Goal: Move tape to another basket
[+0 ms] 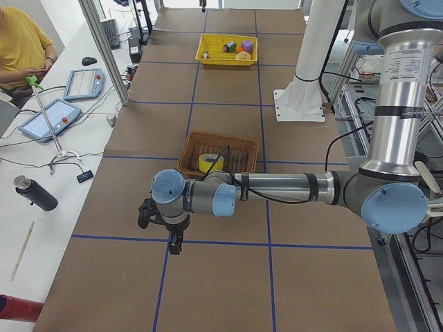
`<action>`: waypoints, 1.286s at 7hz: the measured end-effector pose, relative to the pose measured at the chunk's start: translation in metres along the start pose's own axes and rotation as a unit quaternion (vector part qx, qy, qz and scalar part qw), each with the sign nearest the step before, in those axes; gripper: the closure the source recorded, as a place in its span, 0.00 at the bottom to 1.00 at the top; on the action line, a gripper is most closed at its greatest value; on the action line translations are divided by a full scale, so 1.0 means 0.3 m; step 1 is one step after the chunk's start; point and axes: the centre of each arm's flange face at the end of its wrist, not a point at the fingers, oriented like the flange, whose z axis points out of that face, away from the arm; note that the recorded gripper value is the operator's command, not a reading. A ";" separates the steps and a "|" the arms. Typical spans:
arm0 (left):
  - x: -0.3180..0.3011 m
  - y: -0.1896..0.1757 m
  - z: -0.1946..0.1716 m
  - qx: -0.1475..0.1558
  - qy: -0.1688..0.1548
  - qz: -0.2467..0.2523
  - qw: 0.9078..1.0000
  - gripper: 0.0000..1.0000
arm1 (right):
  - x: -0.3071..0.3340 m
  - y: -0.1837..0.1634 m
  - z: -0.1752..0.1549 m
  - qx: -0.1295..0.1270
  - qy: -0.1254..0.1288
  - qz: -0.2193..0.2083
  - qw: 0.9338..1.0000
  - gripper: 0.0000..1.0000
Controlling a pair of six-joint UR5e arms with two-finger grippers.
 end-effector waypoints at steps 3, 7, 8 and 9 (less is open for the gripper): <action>0.035 -0.024 -0.063 0.016 -0.001 0.013 1.000 0.01 | 0.199 0.241 0.009 -0.013 0.009 0.064 0.998 0.00; 0.033 -0.009 -0.086 0.024 -0.002 0.013 1.000 0.01 | 0.289 0.340 -0.018 -0.007 0.023 0.097 0.995 0.00; 0.035 -0.009 -0.089 0.025 -0.003 0.014 1.000 0.01 | 0.290 0.337 -0.019 -0.006 0.024 0.098 0.995 0.00; 0.036 -0.009 -0.090 0.025 -0.004 0.016 1.000 0.01 | 0.290 0.333 -0.021 -0.005 0.024 0.098 0.995 0.00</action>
